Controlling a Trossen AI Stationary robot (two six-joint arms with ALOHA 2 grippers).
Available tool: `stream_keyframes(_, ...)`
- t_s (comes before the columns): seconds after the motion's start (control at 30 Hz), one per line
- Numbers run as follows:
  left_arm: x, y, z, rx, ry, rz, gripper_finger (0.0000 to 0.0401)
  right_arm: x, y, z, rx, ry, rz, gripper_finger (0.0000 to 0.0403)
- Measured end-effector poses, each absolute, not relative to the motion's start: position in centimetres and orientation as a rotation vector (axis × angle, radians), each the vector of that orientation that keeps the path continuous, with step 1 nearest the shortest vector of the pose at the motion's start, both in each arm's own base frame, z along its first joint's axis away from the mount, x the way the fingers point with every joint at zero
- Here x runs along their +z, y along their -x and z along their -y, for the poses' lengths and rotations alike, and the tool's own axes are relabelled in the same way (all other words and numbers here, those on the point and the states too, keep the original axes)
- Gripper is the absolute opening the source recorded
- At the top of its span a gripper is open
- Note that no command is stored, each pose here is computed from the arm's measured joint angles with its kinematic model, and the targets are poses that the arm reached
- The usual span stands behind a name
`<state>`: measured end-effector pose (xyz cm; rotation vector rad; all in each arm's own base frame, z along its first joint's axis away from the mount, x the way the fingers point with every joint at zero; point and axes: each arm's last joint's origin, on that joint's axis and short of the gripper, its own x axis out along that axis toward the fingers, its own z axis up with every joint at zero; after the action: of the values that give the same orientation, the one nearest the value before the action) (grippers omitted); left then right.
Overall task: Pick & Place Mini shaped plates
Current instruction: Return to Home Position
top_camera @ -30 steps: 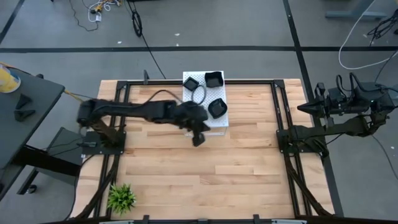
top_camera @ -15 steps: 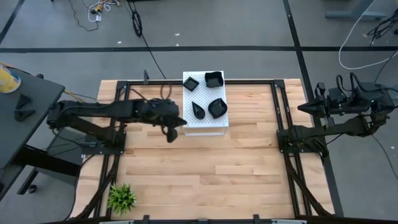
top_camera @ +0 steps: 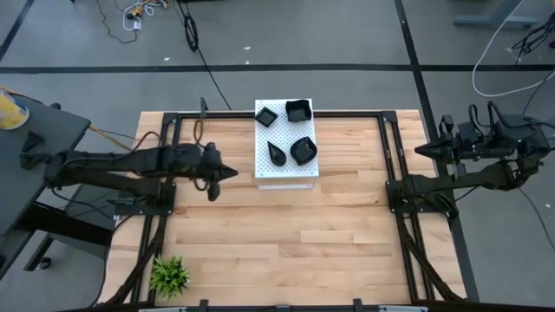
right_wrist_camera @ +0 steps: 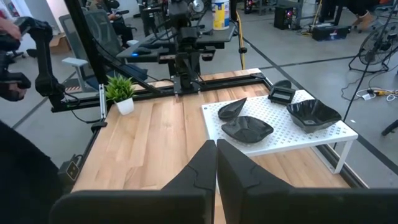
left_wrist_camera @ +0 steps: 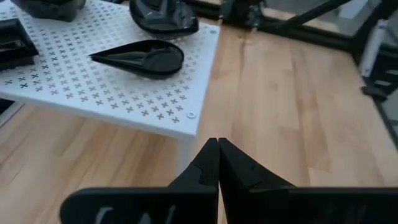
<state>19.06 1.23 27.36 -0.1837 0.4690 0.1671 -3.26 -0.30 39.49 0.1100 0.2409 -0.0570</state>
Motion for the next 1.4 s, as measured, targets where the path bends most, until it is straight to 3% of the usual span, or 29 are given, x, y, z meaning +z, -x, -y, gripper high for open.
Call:
stream_keyframes(0.57,22.5,-13.4,0.0,-0.015,0.066,-0.197,0.0001,39.5,3.3,0.3,-0.058,-0.11,-0.241,0.0019)
stream_keyframes(0.83,18.7,-11.8,0.6,-0.152,0.045,-0.202,0.0001,39.5,3.3,0.3,-0.057,-0.11,-0.241,0.0019)
stream_keyframes(1.13,16.0,-11.0,0.6,-0.151,0.028,-0.204,0.0001,39.5,3.3,0.3,-0.058,-0.11,-0.241,0.0019)
stream_keyframes(1.4,16.2,-10.5,0.6,-0.153,-0.006,-0.108,0.0001,39.5,3.3,0.3,-0.057,-0.11,-0.241,0.0019)
